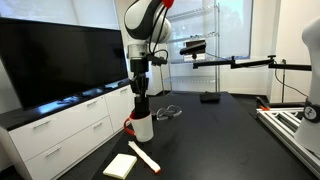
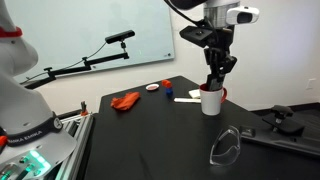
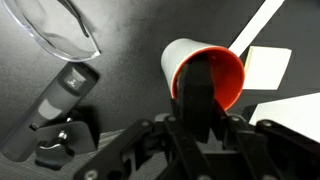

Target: Remove the black box from the mug.

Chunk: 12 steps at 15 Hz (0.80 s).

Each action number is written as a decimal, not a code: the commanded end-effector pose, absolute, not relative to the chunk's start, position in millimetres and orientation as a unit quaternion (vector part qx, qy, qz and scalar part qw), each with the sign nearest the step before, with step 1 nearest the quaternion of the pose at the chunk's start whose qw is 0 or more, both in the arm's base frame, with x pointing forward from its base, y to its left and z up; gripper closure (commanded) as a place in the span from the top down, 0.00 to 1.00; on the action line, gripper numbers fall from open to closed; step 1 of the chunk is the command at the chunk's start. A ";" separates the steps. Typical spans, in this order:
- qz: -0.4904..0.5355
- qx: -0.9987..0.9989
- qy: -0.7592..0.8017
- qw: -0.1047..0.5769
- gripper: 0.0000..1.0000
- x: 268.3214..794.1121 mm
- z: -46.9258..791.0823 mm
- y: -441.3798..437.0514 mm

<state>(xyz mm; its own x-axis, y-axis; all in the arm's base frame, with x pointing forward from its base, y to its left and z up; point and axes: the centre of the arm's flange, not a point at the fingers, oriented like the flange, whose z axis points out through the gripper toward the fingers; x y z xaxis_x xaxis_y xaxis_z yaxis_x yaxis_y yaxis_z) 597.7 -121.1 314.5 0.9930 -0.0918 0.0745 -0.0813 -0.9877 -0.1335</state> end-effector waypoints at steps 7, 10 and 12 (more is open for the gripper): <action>-0.085 -0.995 -0.015 0.054 0.08 524.7 422.7 -125.9; -0.056 -0.995 -0.073 0.038 0.08 492.6 425.0 -111.3; -0.036 -0.994 -0.103 0.015 0.08 482.4 410.7 -97.7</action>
